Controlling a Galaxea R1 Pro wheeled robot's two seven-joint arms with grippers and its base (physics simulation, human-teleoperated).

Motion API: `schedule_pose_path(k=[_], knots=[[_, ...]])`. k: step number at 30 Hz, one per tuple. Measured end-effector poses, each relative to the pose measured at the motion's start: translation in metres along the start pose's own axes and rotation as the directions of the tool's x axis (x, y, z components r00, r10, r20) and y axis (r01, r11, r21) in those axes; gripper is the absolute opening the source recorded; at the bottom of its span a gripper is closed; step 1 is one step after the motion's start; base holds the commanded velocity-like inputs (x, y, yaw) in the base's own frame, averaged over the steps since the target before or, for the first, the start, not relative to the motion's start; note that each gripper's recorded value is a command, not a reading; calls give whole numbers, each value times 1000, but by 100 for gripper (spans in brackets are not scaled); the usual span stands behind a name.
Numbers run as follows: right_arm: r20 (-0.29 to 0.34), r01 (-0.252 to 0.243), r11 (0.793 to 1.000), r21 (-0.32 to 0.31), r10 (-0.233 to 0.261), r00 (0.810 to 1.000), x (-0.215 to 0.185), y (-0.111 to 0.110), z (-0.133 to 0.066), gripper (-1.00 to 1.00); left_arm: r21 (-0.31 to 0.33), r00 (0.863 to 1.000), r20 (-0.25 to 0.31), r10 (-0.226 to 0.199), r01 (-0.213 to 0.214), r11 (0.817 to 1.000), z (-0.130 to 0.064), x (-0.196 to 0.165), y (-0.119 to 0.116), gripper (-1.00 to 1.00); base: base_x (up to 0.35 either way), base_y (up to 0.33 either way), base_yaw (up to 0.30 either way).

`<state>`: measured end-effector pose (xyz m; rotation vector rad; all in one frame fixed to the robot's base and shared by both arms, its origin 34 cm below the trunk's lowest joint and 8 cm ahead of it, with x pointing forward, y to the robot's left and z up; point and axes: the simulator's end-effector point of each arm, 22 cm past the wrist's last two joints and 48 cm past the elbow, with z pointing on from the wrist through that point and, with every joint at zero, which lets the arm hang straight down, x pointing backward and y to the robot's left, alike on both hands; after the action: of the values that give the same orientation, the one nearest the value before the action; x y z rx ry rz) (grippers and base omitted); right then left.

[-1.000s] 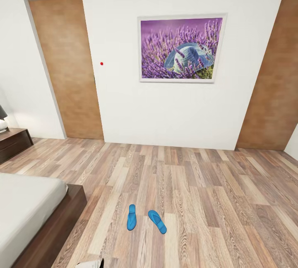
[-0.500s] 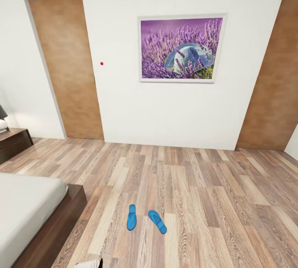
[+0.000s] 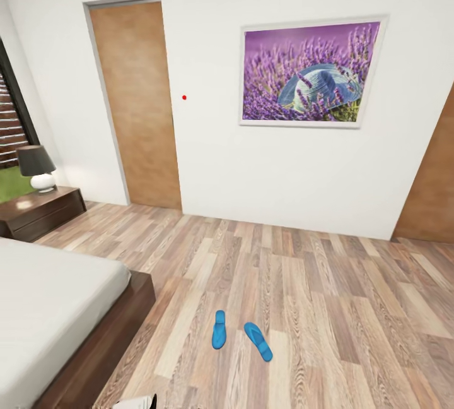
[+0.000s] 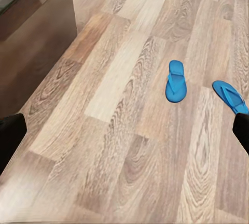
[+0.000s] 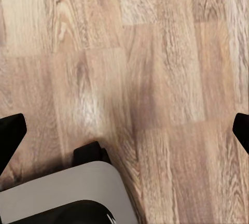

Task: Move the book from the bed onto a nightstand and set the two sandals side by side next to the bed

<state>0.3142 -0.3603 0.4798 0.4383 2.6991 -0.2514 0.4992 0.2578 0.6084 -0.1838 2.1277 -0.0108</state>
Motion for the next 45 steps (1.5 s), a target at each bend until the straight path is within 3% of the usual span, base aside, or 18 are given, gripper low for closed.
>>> schedule_pose_path(k=[31, 45], knots=[[-1, -1, 1000, -1, 1, 1000, 0, 1, 0, 100, 2, 1000, -1, 2, -2, 1000, 0, 0, -1, 100, 0, 0, 196], [0, -1, 1000, -1, 1, 1000, 0, 1, 0, 100, 3, 1000, -1, 2, -2, 1000, 0, 1, -1, 100, 86, 0, 25]])
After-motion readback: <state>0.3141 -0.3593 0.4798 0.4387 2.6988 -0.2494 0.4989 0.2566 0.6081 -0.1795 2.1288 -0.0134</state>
